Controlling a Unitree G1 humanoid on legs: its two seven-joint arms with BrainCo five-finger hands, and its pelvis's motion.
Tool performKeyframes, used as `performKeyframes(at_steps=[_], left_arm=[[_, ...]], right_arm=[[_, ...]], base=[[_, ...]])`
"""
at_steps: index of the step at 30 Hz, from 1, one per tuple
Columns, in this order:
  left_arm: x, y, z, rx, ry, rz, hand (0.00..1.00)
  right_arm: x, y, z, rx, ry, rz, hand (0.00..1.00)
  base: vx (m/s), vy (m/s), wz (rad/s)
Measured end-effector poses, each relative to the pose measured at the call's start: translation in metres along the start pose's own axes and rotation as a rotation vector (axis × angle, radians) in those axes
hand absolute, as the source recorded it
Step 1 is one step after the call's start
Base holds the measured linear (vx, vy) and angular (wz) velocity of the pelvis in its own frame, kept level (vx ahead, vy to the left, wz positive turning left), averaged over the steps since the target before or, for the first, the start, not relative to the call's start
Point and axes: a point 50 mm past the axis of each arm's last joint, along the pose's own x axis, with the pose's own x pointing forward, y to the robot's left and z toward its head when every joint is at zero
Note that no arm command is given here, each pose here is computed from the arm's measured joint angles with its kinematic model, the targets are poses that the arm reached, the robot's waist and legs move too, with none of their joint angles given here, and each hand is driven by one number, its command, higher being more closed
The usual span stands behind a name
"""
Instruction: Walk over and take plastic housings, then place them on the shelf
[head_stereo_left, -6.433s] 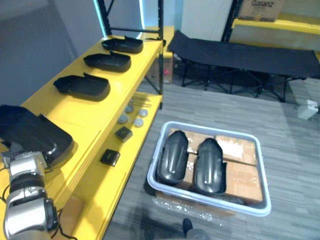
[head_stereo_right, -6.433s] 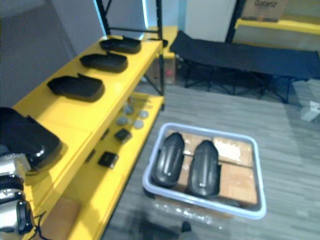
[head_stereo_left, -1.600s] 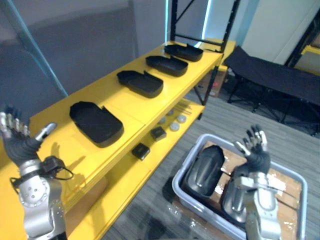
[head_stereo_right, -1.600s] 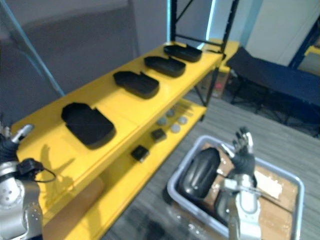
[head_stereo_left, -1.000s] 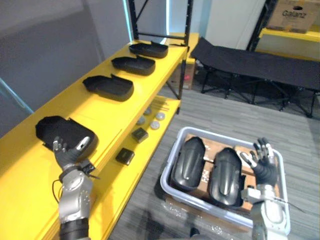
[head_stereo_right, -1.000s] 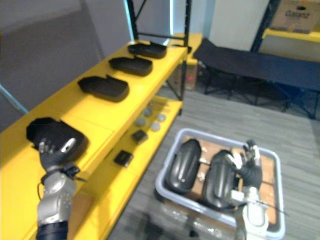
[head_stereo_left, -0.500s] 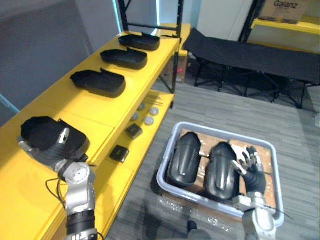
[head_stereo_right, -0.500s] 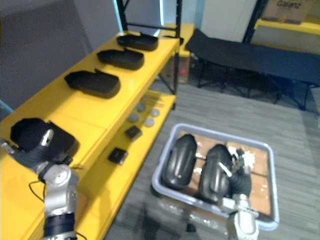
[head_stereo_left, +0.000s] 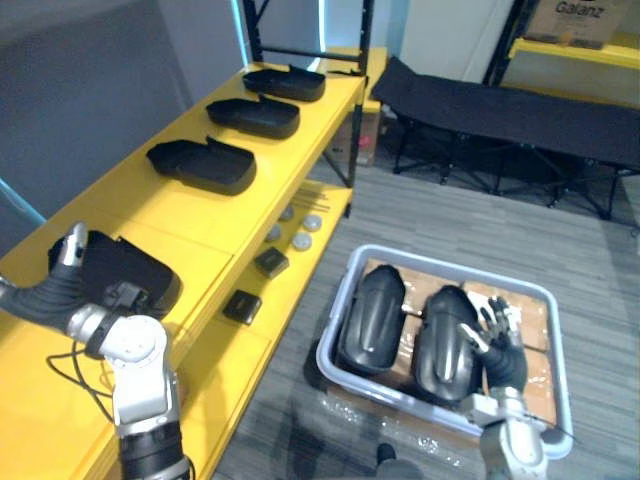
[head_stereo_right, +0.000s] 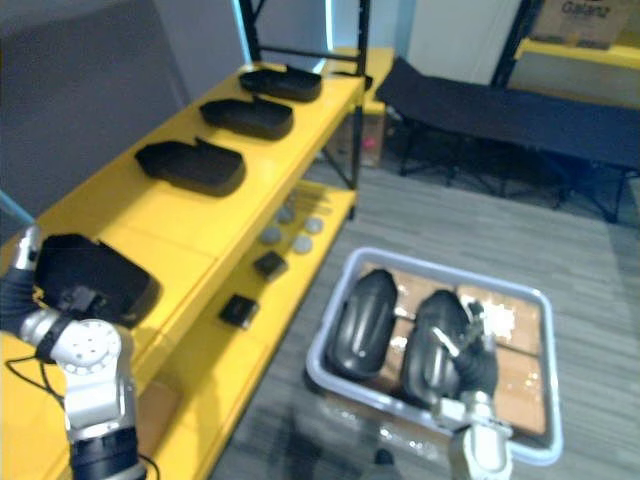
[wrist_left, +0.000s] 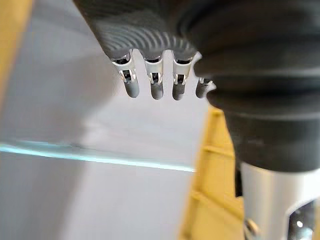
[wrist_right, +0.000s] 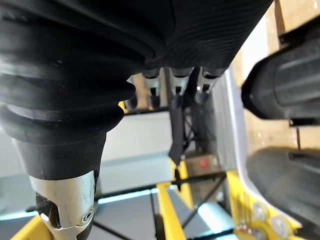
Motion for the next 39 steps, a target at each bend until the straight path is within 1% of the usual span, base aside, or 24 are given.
performKeyframes(at_steps=[1, 3, 4, 5, 7, 8, 11, 12, 13, 18, 21, 26, 27, 30, 34, 35, 39], left_arm=[[0.0, 0.0, 0.001, -0.002, -0.005, -0.006, 0.0], [0.003, -0.012, 0.023, -0.063, -0.102, -0.184, 0.0], [0.002, -0.015, 0.027, -0.073, -0.121, -0.231, 0.0], [0.001, -0.019, 0.035, -0.082, -0.166, -0.339, 0.0], [0.001, -0.022, 0.039, -0.081, -0.198, -0.423, 0.0], [0.0, -0.024, 0.04, -0.082, -0.206, -0.487, 0.0], [-0.006, -0.024, 0.036, -0.05, -0.186, -0.589, 0.0], [-0.007, -0.023, 0.035, -0.05, -0.176, -0.603, 0.0], [-0.023, -0.009, 0.036, -0.032, -0.168, -0.8, 0.0], [-0.023, -0.008, 0.035, -0.028, -0.164, -0.801, 0.0], [-0.027, -0.002, 0.03, -0.004, -0.128, -0.813, 0.0], [-0.035, 0.02, 0.014, 0.1, -0.021, -0.831, 0.0], [-0.036, 0.025, 0.011, 0.13, 0.001, -0.859, 0.0], [-0.046, 0.03, 0.004, 0.184, 0.059, -1.038, 0.0], [-0.053, 0.031, -0.004, 0.187, 0.15, -1.212, 0.0], [-0.053, 0.03, -0.004, 0.175, 0.158, -1.248, 1.0], [-0.053, 0.028, -0.006, 0.131, 0.206, -1.344, 1.0]], right_arm=[[0.0, 0.0, 0.0, 0.0, 0.0, 0.001, 0.0], [0.001, 0.005, 0.0, -0.009, 0.0, 0.007, 0.0], [0.001, 0.004, 0.0, -0.009, -0.001, 0.006, 0.0], [0.003, 0.005, 0.001, -0.012, -0.008, 0.008, 0.0], [0.005, 0.005, 0.003, -0.014, -0.019, 0.014, 0.0], [0.007, 0.006, 0.005, -0.016, -0.024, 0.018, 0.0], [0.009, 0.006, 0.007, -0.019, -0.037, 0.025, 0.0], [0.01, 0.007, 0.008, -0.018, -0.044, 0.027, 0.0], [0.014, 0.011, 0.023, 0.014, -0.133, 0.042, 0.0], [0.014, 0.01, 0.024, 0.013, -0.134, 0.04, 0.0], [0.015, 0.003, 0.028, 0.003, -0.151, 0.012, 0.0], [0.021, -0.007, 0.045, -0.003, -0.227, -0.028, 0.0], [0.023, -0.007, 0.051, -0.004, -0.254, -0.023, 0.0], [0.026, -0.009, 0.06, -0.012, -0.295, -0.033, 0.0], [0.03, -0.008, 0.064, -0.015, -0.308, -0.025, 0.0], [0.03, -0.008, 0.065, -0.02, -0.309, -0.022, 0.0], [0.03, -0.011, 0.065, -0.033, -0.307, -0.017, 0.0]], base=[[0.0, 0.0, 0.0], [0.0, 0.0, 0.0], [0.0, 0.0, 0.0], [0.0, 0.0, 0.0], [0.0, 0.0, 0.0], [0.0, 0.0, 0.0], [0.0, 0.0, 0.0], [0.0, 0.0, 0.0], [0.0, 0.0, 0.0], [0.0, 0.0, 0.01], [0.0, -0.009, 0.19], [-0.01, -0.014, 0.06], [-0.05, -0.005, 0.01], [-0.02, -0.003, -0.07], [0.03, -0.006, -0.07], [0.04, 0.002, -0.06], [0.04, 0.012, -0.04]])
